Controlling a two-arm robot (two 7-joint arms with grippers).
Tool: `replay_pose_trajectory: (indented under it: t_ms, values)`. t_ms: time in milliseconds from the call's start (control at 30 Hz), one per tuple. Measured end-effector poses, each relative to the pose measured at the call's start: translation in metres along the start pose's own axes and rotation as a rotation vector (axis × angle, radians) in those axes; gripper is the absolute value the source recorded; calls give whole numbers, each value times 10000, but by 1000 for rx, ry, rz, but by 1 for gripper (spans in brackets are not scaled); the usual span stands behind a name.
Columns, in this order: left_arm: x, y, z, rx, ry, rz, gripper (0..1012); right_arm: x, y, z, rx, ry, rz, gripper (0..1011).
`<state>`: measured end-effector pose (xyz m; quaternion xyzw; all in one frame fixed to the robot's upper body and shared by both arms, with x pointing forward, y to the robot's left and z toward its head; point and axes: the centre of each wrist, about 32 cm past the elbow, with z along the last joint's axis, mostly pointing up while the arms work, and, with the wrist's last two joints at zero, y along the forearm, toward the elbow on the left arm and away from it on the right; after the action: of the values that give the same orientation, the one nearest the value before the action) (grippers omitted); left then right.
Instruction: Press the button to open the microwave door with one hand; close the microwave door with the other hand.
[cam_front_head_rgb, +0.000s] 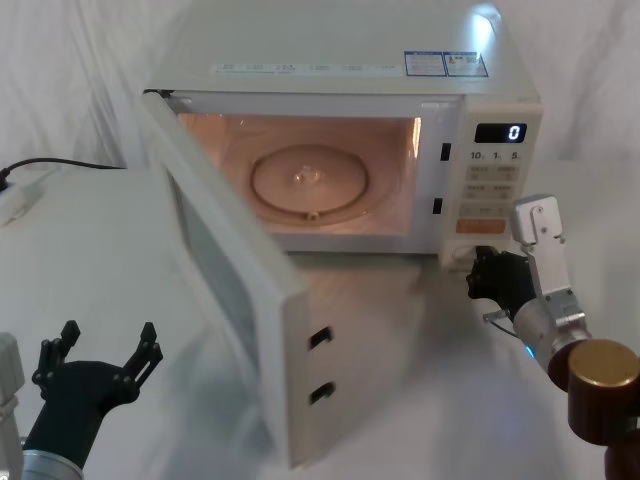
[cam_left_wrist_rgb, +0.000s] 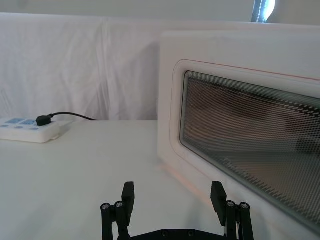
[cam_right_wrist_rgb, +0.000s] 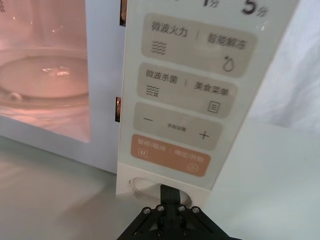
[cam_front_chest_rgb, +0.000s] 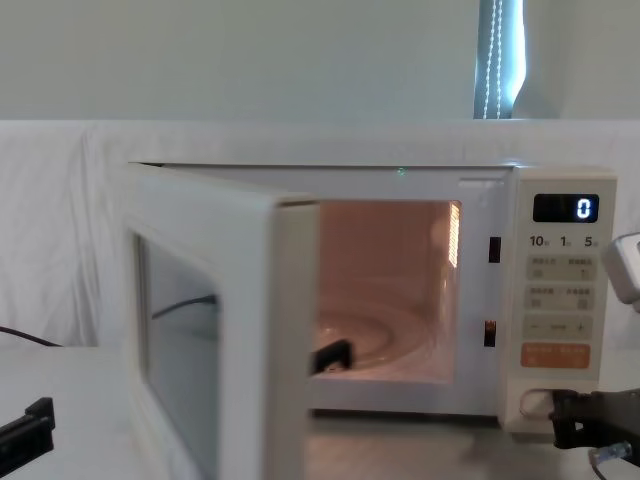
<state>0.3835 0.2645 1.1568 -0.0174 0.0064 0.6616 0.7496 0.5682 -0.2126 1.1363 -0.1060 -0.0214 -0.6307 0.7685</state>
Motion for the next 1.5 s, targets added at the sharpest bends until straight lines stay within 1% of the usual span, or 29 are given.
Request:
replay_pose_trajectory:
  t_ms: [300,533,767,900,933,1033,1067,1100,1133,1167,1233,1267,1333,1400,1433,1467,1500]
  values:
    - [0,0,0,0,0,0,1001,8,-186,29,18,55,16,0]
    - [0,0,0,0,0,0,1001,-23,-354,55,33,82,41,0]
    - [0,0,0,0,0,0,1001,-43,-529,70,60,108,58,0]
    - [0,0,0,0,0,0,1001,-21,-633,61,86,125,57,0]
    - [0,0,0,0,0,0,1001,0,-670,53,99,131,54,0]
    - [0,0,0,0,0,0,1001,31,-726,41,116,134,49,0]
    - [0,0,0,0,0,0,1001,57,-763,32,126,134,40,4]
    - [0,0,0,0,0,0,1001,65,-776,27,129,135,35,29]
    - [0,0,0,0,0,0,1001,93,-810,15,135,137,19,60]
    - [0,0,0,0,0,0,1001,107,-824,11,138,139,10,60]
    - [0,0,0,0,0,0,1001,133,-849,3,142,142,-7,124]
    - [0,0,0,0,0,0,1001,148,-861,-3,144,144,-16,139]
    - [0,0,0,0,0,0,1001,207,-906,-29,149,152,-48,189]
    - [0,0,0,0,0,0,1001,230,-925,-41,151,155,-63,264]
    - [0,0,0,0,0,0,1001,239,-935,-48,151,157,-68,281]
    - [0,0,0,0,0,0,1001,246,-942,-54,151,157,-73,335]
    - [0,0,0,0,0,0,1001,264,-959,-66,152,159,-84,361]
